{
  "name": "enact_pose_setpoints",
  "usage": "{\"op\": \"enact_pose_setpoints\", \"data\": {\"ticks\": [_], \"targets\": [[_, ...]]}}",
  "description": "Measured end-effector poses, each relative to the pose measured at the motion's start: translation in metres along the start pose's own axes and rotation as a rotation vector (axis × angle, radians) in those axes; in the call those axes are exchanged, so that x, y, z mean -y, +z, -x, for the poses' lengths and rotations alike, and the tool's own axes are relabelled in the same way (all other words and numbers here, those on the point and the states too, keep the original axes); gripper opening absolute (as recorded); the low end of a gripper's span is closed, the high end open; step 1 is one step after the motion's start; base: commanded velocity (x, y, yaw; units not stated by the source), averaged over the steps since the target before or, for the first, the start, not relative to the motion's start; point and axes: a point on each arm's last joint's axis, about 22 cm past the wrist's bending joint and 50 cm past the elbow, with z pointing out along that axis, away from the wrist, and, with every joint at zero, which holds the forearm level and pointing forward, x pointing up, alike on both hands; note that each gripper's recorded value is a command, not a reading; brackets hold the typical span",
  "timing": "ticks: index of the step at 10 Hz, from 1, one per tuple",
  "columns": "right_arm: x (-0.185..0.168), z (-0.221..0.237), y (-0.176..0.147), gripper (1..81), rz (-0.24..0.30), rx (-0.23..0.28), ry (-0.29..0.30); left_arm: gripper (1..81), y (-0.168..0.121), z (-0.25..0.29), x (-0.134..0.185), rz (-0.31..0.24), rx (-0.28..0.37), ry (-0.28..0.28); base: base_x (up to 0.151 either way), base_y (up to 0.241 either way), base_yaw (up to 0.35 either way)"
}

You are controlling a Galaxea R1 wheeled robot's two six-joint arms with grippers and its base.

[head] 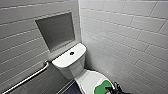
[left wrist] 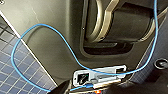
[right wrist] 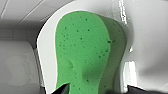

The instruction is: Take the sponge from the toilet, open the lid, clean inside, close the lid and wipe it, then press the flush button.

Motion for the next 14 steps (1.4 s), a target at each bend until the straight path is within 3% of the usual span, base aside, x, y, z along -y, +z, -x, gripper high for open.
{"op": "enact_pose_setpoints", "data": {"ticks": [8,10,14], "targets": [[-0.010,0.027,0.014,81.1,0.004,0.046,-0.013,81.1,-0.002,0.007,0.000,-0.001,0.020,-0.009,0.000,0.000,0.000],[-0.022,0.037,0.021,81.1,0.012,0.069,-0.045,81.1,-0.005,0.019,-0.001,-0.003,0.047,-0.021,0.000,0.000,0.000],[-0.027,0.029,0.023,81.1,0.013,0.051,-0.137,81.1,-0.006,0.018,0.001,-0.005,0.048,-0.021,0.000,0.000,0.000]]}}
